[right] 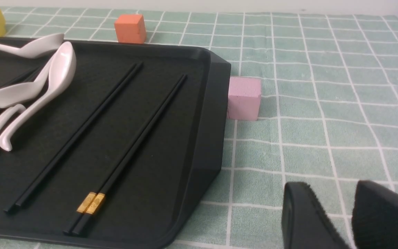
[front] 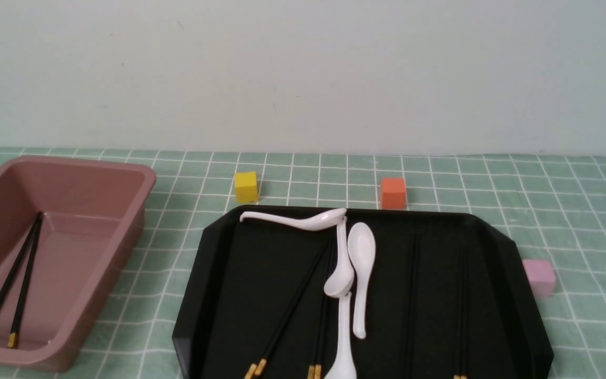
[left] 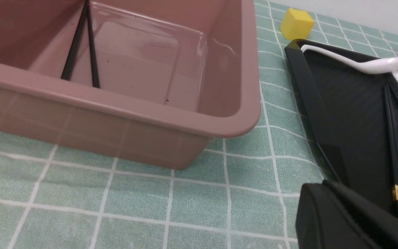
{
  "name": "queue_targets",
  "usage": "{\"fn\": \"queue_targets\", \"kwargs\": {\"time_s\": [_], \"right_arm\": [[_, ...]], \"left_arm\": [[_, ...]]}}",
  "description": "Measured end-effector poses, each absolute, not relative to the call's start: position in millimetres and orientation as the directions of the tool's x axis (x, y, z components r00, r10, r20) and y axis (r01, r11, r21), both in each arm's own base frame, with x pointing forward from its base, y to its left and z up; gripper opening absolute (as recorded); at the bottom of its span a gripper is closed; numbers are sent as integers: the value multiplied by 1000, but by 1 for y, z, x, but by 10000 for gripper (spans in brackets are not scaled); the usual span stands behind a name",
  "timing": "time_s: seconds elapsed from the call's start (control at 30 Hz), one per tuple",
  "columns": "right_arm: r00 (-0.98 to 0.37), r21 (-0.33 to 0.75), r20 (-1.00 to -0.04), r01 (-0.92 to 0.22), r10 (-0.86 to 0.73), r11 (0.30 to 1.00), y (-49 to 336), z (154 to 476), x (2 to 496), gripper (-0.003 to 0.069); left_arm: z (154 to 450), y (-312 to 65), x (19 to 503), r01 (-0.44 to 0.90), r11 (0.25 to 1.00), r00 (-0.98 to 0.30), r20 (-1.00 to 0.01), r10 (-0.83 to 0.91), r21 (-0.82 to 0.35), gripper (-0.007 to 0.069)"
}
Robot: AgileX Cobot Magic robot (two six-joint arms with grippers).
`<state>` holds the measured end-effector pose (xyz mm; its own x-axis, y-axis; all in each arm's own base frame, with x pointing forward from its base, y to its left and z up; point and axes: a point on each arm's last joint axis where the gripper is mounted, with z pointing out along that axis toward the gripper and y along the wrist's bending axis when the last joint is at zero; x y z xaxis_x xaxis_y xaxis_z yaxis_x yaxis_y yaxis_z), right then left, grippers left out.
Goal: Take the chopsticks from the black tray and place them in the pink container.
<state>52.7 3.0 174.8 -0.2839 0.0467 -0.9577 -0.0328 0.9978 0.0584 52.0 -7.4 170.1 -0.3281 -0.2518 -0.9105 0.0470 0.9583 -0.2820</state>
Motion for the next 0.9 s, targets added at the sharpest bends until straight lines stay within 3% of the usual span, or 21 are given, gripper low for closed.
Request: {"fn": "queue_targets", "kwargs": {"time_s": [0.9], "right_arm": [[-284, 58, -958, -33, 47, 998, 3, 175, 53, 240]], "left_arm": [[170, -7, 52, 47, 958, -329, -910, -252, -282, 18]]}}
